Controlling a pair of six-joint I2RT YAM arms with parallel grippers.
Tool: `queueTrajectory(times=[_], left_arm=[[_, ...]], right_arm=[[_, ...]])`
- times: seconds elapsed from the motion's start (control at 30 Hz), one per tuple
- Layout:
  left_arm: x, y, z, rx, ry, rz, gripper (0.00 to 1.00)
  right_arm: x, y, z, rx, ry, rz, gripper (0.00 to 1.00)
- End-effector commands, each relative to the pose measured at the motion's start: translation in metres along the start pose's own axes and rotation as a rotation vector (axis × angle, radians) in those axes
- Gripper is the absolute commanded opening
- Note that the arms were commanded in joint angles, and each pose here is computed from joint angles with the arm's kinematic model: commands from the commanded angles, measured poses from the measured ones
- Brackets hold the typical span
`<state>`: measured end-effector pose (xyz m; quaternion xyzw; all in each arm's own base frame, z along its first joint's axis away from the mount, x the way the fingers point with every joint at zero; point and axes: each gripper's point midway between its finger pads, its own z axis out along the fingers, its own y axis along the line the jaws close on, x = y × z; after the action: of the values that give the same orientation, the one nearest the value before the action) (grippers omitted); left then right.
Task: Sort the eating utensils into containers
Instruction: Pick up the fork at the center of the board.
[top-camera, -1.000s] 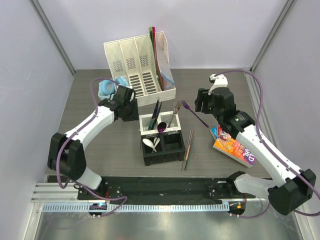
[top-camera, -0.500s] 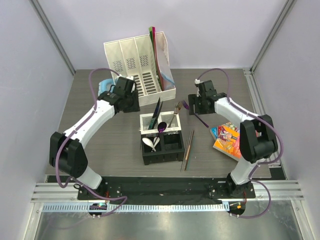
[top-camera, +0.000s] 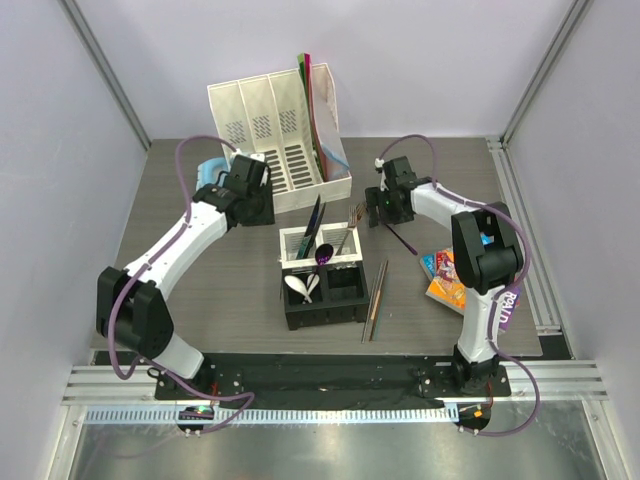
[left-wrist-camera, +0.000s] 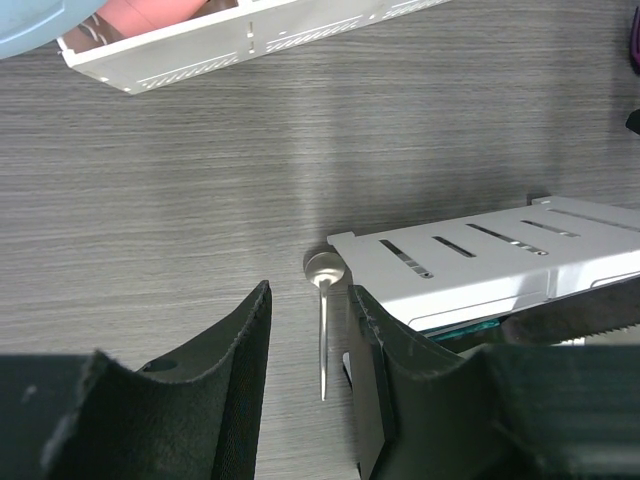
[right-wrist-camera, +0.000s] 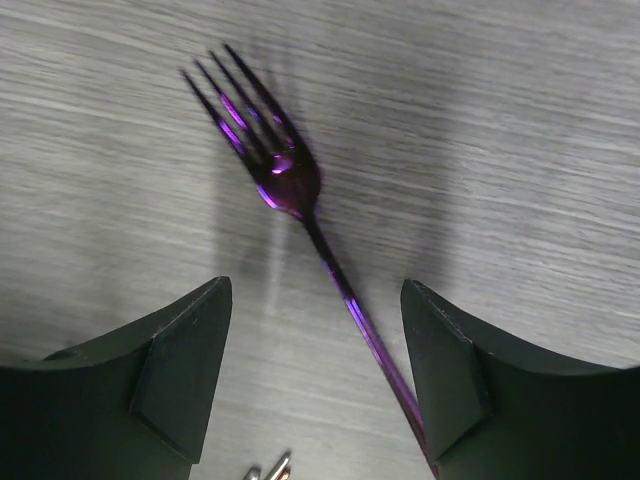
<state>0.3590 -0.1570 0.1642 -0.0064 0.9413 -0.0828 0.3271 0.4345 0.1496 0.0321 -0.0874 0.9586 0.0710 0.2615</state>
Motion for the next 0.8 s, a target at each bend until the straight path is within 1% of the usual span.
queueTrajectory(times=[0.0,0.1,0.23,0.3,0.33,0.4,0.47,0.5,0.57,0.6,0.67,0.7,0.73,0.77], left_arm=[[-0.008,0.008,-0.012,-0.019,-0.042,0.008,0.37],[-0.006,0.009,-0.011,-0.022,-0.039,0.007,0.37],[-0.003,0.012,-0.012,-0.032,-0.038,0.006,0.37],[-0.002,0.013,-0.012,-0.036,-0.036,0.005,0.37],[-0.002,0.013,-0.012,-0.037,-0.037,0.005,0.37],[-0.002,0.014,-0.013,-0.041,-0.04,0.003,0.37],[-0.002,0.015,-0.014,-0.041,-0.041,-0.001,0.37],[0.0,0.015,-0.012,-0.043,-0.034,0.001,0.37],[0.0,0.015,-0.012,-0.043,-0.034,-0.004,0.37],[0.001,0.015,-0.012,-0.041,-0.033,-0.006,0.37],[0.0,0.015,-0.014,-0.04,-0.036,-0.008,0.37],[-0.001,0.014,-0.015,-0.041,-0.04,-0.008,0.37],[-0.002,0.014,-0.016,-0.041,-0.045,-0.008,0.37],[0.0,0.016,-0.016,-0.046,-0.04,-0.009,0.37]], right_arm=[[-0.016,-0.003,0.005,0.007,-0.035,0.004,0.73],[-0.015,-0.004,0.009,0.016,-0.025,0.012,0.69],[-0.008,-0.006,0.01,0.025,-0.003,0.014,0.59],[0.0,-0.008,0.011,0.029,0.023,0.009,0.58],[0.003,-0.009,0.011,0.03,0.033,0.008,0.53],[0.016,-0.01,0.011,0.035,0.07,0.01,0.48],[0.025,-0.01,0.01,0.037,0.093,0.005,0.37],[0.031,-0.011,0.01,0.038,0.11,-0.002,0.33],[0.039,-0.016,0.011,0.091,0.125,-0.026,0.3],[0.046,-0.017,0.012,0.1,0.142,-0.036,0.25],[0.052,-0.019,0.014,0.119,0.165,-0.046,0.2],[0.055,-0.019,0.014,0.125,0.174,-0.044,0.07],[0.057,-0.019,0.014,0.128,0.184,-0.038,0.01],[0.057,-0.021,0.013,0.143,0.185,-0.032,0.01]])
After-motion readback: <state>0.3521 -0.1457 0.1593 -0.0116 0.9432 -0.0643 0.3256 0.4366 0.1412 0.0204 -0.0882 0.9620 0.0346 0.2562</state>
